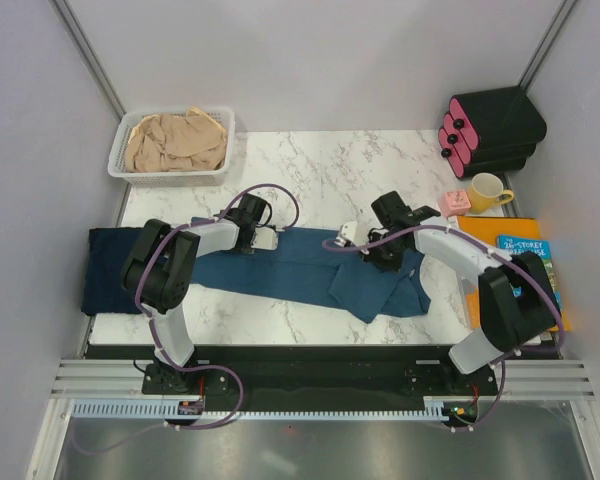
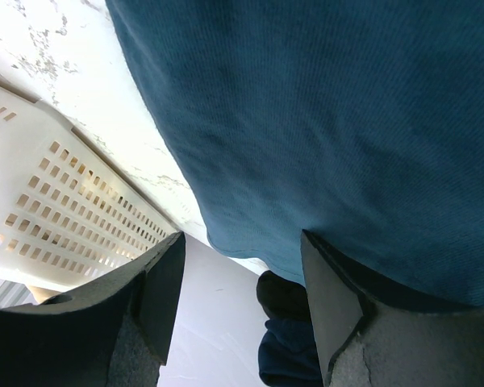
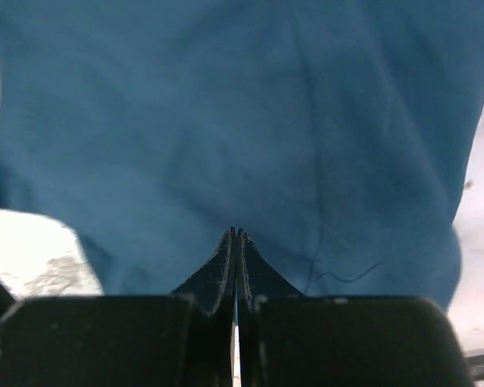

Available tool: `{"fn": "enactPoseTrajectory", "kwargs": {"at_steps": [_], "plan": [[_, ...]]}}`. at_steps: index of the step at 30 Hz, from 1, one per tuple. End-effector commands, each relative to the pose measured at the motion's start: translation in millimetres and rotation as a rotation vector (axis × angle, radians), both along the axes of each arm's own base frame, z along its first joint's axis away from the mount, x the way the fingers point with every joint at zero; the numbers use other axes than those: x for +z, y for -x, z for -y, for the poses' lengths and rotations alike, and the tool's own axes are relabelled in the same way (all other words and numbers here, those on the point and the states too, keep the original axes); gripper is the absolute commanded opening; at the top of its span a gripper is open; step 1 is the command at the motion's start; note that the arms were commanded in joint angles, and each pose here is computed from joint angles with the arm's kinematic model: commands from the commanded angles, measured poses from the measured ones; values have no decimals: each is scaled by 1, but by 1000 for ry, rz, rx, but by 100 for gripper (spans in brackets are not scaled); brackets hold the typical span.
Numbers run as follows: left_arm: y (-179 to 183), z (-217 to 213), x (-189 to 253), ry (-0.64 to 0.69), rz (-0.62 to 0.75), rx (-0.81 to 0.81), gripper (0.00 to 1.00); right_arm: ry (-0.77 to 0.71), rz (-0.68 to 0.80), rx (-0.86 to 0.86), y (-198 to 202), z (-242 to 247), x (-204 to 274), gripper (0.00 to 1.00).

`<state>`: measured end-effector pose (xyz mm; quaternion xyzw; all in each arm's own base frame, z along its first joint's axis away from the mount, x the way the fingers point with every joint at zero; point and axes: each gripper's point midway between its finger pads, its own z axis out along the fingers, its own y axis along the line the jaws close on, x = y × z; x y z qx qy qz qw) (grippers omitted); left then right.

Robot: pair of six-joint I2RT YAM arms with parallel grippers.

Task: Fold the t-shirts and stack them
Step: Rotate the tshirt 90 degrees

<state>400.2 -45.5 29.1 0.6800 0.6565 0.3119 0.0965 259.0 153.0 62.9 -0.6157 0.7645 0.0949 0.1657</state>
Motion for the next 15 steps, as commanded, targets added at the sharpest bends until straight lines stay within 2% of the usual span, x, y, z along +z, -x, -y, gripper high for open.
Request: {"fn": "enactPoseTrajectory", "kwargs": {"at_steps": [1,5,15], "plan": [[41,15,-53,120,-209,-7,67,9,-2,-200,-42,33,-19,0],[43,14,-52,116,-205,-4,67,9,10,-261,-61,47,-32,0],[33,14,-48,107,-179,17,67,97,-3,-270,-68,75,-69,0]]}}
